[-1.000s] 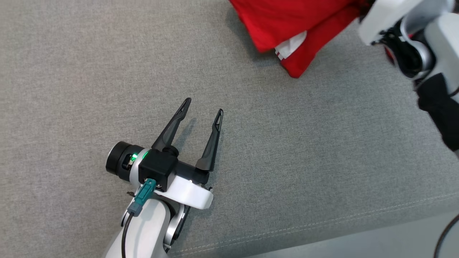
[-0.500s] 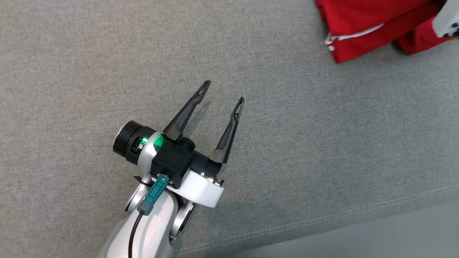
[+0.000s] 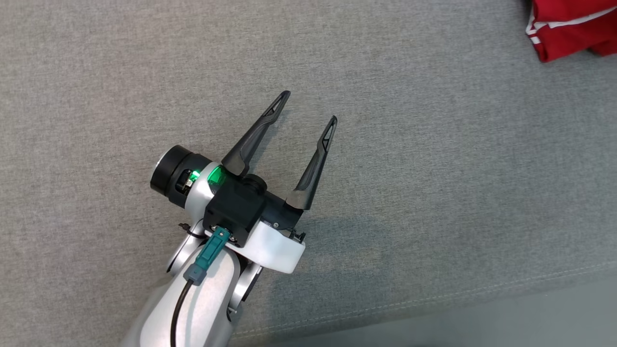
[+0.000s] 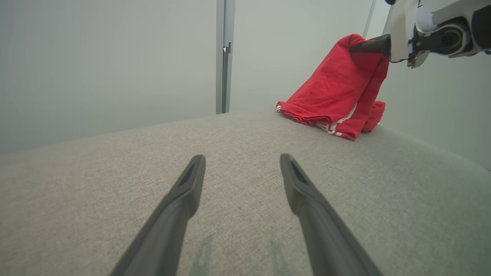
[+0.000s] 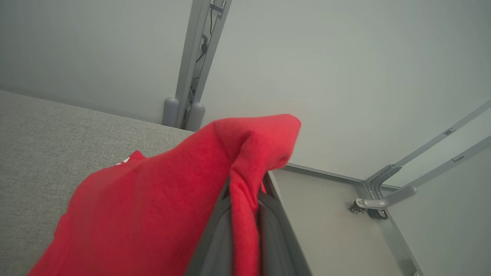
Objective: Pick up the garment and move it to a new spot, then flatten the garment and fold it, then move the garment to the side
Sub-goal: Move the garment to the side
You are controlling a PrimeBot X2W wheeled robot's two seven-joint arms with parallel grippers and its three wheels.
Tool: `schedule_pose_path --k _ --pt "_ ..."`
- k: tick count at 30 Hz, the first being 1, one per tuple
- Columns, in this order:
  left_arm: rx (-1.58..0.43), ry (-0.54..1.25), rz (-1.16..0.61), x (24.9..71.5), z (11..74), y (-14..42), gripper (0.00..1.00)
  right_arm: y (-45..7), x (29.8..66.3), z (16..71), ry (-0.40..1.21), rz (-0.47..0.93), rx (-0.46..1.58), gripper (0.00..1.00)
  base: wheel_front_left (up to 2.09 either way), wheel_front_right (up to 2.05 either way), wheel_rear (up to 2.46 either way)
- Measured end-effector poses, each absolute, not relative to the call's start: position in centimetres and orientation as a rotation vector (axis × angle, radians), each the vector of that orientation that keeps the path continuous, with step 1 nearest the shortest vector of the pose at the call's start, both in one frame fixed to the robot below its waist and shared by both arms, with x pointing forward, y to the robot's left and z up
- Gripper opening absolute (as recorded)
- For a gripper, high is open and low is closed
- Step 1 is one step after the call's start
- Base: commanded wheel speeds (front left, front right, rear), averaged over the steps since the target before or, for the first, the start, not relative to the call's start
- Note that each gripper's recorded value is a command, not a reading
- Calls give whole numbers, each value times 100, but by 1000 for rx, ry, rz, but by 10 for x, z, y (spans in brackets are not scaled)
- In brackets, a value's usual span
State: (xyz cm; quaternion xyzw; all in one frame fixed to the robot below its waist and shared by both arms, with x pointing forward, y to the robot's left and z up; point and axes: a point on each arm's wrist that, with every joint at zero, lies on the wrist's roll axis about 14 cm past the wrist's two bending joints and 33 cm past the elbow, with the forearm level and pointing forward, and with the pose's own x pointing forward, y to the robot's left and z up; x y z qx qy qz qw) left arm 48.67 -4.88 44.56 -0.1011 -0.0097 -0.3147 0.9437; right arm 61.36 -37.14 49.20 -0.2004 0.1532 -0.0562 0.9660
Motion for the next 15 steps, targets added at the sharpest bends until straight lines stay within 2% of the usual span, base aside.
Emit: schedule_pose_path --k 5,6,7,8,15 --pt "-199 -8 -625 489 440 -42 100 -374 616 481 341 -100 -465 0 0 0 0" --pt "-198 -8 -622 489 440 -41 100 -377 617 481 339 -105 -468 15 0 0 0" --pt "-197 -9 -621 489 440 -40 100 -381 616 483 334 -114 -473 42 0 0 0" --pt "-195 -10 -619 490 440 -39 100 -386 615 486 331 -127 -478 100 0 0 0" --pt "-192 -18 -613 490 444 -37 100 -415 605 504 321 -192 -534 100 0 0 0"
